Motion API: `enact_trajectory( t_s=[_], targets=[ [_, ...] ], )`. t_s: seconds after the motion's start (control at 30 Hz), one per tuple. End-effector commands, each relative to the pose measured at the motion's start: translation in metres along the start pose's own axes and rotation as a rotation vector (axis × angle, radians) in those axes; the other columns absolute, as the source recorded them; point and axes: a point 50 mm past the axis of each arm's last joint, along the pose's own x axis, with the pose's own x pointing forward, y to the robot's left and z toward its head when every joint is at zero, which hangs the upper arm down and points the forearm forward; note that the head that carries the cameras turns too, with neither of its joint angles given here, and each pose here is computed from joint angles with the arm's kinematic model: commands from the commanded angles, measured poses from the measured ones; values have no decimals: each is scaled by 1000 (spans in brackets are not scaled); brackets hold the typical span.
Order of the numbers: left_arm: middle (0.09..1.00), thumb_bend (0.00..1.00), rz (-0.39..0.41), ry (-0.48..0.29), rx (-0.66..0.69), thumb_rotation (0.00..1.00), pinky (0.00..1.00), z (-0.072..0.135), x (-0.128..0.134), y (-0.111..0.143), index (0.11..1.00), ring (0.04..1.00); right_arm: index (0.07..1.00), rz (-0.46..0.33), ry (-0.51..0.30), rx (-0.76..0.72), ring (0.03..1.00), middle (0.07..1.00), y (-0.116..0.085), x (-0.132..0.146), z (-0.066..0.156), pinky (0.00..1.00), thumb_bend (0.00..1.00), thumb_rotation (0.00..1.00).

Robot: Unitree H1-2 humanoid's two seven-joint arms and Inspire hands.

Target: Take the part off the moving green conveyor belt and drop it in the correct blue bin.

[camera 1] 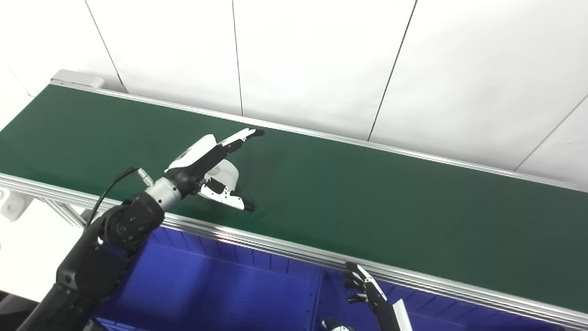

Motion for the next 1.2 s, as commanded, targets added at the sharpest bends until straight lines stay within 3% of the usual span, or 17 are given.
enact_trajectory(
  t_s=[0.0,0.13,0.27,0.47,0.63,0.77,0.83,0.93,1.0,1.17],
  targets=[
    [994,761,48,-7,71,319,929,2,10,24,948,998,869,-21,-94,6,766,808,1,5,13,634,678,442],
    [1000,796,33,27,123,309,929,-7,16,27,947,1000,873,-21,-95,9,770,810,1,5,13,636,674,422],
    [986,810,41,30,200,206,995,-13,21,26,936,996,871,-19,-96,8,767,809,0,5,14,633,672,429],
    [970,822,38,89,325,88,1000,-17,29,17,908,985,873,-21,-93,17,765,809,0,5,14,628,675,419],
    [953,823,4,103,314,8,1000,-22,36,1,884,962,872,-23,-97,18,765,810,-1,5,15,630,670,414],
    [918,821,-21,116,175,0,898,-22,39,-15,859,912,873,-27,-94,25,770,814,-2,5,16,635,674,405],
    [837,763,-13,107,112,0,727,-20,40,-21,817,805,873,-30,-95,25,771,813,-2,5,16,635,675,404],
    [718,670,28,44,59,0,599,-18,42,-31,735,674,876,-30,-92,23,770,814,-2,4,17,633,671,403],
    [523,546,65,12,25,0,501,-17,44,-36,568,556,876,-30,-92,22,771,816,-2,4,17,631,669,409],
    [451,511,159,-8,-101,0,433,-10,47,-43,536,484,875,-32,-81,25,768,818,-2,4,18,629,669,418]
  ],
)
